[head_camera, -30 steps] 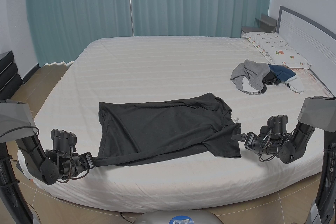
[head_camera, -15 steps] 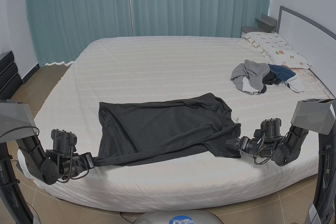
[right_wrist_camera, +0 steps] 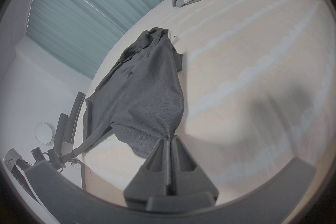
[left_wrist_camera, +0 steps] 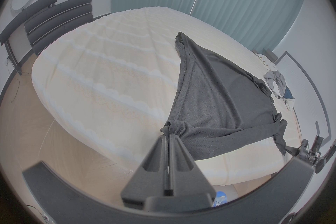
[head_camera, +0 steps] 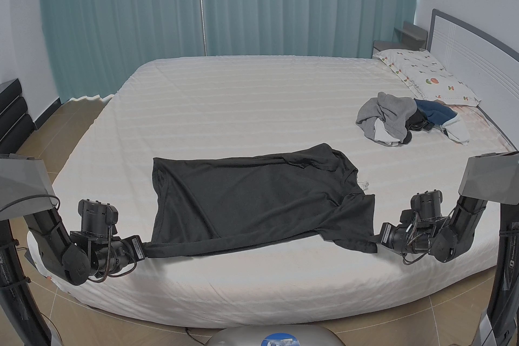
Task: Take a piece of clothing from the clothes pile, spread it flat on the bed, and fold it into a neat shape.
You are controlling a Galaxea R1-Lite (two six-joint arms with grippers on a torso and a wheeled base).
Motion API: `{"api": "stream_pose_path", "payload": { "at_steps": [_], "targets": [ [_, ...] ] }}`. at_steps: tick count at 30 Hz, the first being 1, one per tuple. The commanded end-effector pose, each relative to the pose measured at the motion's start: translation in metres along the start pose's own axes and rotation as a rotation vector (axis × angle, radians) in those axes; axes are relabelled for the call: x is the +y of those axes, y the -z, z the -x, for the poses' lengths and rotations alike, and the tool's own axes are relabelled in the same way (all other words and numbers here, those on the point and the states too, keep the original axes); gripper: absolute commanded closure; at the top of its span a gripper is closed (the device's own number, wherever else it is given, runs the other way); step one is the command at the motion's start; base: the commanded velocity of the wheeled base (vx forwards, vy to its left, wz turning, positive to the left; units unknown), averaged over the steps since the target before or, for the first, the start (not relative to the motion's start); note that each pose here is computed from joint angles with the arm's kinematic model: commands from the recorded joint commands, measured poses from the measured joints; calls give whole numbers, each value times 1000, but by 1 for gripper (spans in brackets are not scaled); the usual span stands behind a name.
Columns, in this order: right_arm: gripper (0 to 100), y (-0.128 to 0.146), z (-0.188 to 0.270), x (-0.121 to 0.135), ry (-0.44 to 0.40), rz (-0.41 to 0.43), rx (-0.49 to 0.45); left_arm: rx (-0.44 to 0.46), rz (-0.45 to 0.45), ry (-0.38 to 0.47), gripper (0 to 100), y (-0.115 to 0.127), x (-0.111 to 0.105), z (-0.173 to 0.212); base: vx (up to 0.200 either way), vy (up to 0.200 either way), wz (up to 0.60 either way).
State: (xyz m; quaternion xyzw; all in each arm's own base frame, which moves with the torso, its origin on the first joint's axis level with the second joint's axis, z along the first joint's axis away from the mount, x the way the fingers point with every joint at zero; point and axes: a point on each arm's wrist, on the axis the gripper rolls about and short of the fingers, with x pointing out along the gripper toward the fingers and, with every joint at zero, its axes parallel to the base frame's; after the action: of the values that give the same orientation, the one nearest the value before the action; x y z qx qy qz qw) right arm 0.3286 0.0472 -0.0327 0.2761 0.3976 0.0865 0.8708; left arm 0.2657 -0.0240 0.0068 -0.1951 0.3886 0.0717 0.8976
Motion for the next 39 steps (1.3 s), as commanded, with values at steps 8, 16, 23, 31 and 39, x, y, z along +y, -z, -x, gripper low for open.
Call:
{"api": "stream_pose_path", "payload": {
  "at_steps": [8,16,23,31,39],
  "targets": [
    [100,27,72,11,-11,-7,48,-93,12,8,100,-11,5,5,0,0,0],
    [100,45,96,11,3,-11,88,-93,-71,-8,100,-7,12,22,0,0,0],
    [100,67,96,2,46,18,189,-38,-152,-33,100,6,18,24,0,0,0],
    [100,77,93,-5,70,55,237,38,-273,-89,100,25,27,28,0,0,0],
    [100,76,88,-6,73,54,240,81,-285,-101,100,32,30,20,0,0,0]
  ]
}}
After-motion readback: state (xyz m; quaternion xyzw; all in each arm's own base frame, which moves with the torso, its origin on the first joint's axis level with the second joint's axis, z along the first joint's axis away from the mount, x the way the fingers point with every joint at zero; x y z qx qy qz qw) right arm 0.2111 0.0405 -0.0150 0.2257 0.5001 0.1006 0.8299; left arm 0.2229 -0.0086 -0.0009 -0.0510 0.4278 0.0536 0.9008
